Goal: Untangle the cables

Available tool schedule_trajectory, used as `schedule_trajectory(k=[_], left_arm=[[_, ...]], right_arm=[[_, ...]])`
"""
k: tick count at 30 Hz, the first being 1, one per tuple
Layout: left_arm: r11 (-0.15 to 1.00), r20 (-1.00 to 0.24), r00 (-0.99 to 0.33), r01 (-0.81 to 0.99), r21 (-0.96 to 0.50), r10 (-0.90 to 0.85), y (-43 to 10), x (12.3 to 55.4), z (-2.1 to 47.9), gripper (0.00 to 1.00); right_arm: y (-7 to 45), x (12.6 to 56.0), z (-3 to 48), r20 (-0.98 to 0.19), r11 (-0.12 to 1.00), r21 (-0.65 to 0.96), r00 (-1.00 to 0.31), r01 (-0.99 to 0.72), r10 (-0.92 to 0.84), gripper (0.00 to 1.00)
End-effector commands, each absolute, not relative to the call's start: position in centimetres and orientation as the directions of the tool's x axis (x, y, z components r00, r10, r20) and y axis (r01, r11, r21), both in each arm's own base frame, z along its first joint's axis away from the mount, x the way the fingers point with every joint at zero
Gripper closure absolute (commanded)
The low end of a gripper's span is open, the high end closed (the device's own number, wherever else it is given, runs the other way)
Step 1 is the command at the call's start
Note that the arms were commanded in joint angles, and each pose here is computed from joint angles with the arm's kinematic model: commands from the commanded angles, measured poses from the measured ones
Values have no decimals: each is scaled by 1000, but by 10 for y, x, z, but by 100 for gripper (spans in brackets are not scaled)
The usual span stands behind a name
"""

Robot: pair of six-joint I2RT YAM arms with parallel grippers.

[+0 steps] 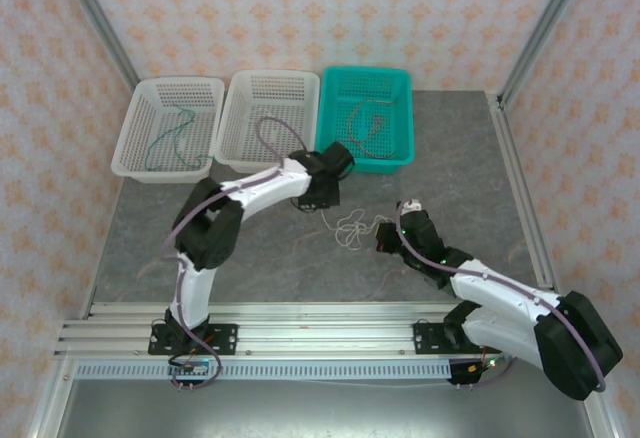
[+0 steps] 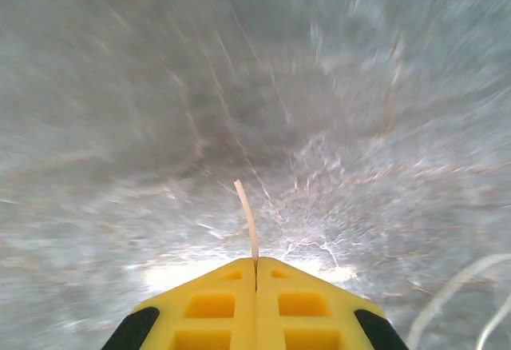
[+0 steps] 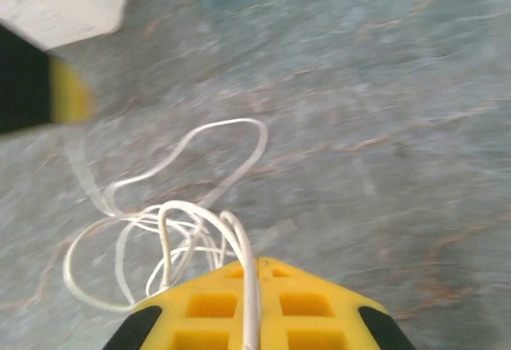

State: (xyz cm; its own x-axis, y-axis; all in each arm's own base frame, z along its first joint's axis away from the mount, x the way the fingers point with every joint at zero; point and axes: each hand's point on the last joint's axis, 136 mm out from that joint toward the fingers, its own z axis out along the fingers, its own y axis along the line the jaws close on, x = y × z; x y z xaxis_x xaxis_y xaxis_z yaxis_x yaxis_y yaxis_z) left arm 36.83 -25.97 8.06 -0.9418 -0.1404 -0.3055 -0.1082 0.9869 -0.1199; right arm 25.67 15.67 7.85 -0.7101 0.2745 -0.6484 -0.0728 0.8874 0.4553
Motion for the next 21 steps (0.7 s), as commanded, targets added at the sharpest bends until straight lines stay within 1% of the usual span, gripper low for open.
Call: schedule_trajectory(k=[1,4,9,13,17,21], left_arm=[[987,-421,-897,-81,-136,-132,-238,371,149,100],[987,-481,-865,-94,-130,-145,-218,372,183,100],[978,-576,-791,-151,-146,-208,-175,375,232,100],[968,-623,-740,-193,-162,-252,-142,377,262,100],[957,-648,-705,-236,-170,-289,-114,377,279,100],[944,-685,-659,-297,-142,-310,-78,371,295,100]], right_arm=[[108,263,61,-627,887,413,-641,208,442,100],[76,260,52,-615,829,408,-555,384,560,100],[45,252,38,-555,719,415,-471,557,686,100],[38,250,31,-524,689,423,-461,589,716,100],[33,250,32,-514,673,417,-452,611,729,100],[24,248,32,-515,659,391,-440,643,735,100]])
